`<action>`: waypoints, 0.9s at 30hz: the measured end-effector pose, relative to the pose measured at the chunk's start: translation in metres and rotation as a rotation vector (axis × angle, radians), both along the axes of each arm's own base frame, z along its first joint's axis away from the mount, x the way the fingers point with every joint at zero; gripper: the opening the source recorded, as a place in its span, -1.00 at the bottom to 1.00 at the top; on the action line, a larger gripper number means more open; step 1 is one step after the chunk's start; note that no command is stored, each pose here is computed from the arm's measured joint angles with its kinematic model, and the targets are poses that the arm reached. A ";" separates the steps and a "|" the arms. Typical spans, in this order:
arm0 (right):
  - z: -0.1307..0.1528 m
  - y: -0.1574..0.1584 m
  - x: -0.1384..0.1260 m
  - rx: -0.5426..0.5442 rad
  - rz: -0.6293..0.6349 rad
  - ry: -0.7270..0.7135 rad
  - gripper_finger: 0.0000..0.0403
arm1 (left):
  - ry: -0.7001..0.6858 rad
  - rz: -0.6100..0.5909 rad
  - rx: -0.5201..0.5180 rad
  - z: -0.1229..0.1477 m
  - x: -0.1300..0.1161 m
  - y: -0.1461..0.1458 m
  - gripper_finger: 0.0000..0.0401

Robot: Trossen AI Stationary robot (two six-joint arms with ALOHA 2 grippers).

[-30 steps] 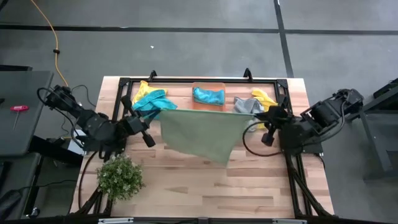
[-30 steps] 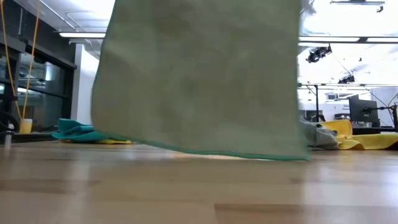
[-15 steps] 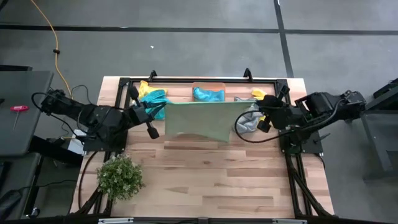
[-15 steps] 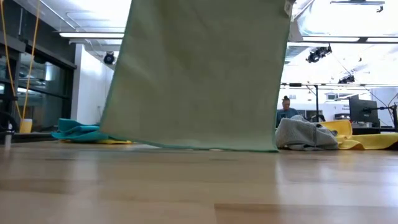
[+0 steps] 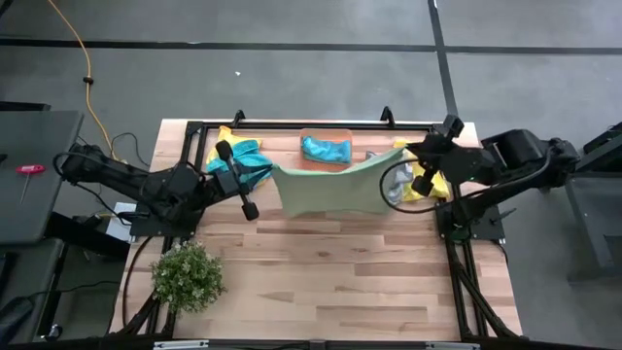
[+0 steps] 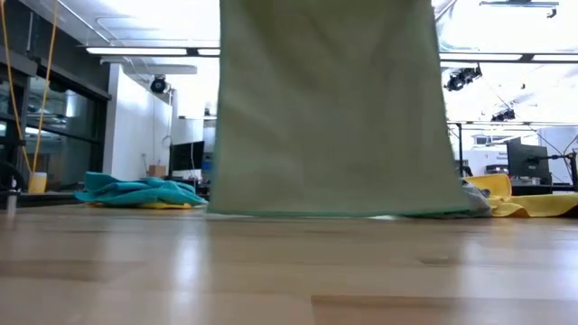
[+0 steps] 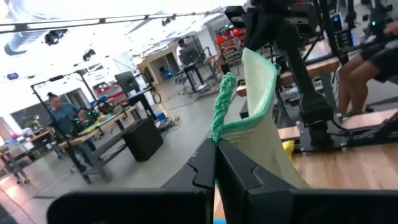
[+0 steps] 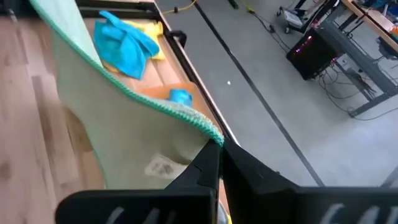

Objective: Fold microfiber towels
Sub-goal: Fold the green microfiber cloth

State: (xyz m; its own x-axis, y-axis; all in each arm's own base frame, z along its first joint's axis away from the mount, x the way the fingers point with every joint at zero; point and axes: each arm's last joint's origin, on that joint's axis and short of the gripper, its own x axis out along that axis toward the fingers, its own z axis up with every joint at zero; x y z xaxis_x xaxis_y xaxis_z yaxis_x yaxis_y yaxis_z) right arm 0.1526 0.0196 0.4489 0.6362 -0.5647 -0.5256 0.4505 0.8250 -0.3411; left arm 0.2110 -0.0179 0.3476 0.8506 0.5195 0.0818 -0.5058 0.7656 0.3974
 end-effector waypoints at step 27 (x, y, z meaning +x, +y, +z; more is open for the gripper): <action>-0.021 0.052 0.016 0.025 0.128 0.099 -1.00 | 0.012 0.075 0.127 0.007 -0.041 -0.009 -1.00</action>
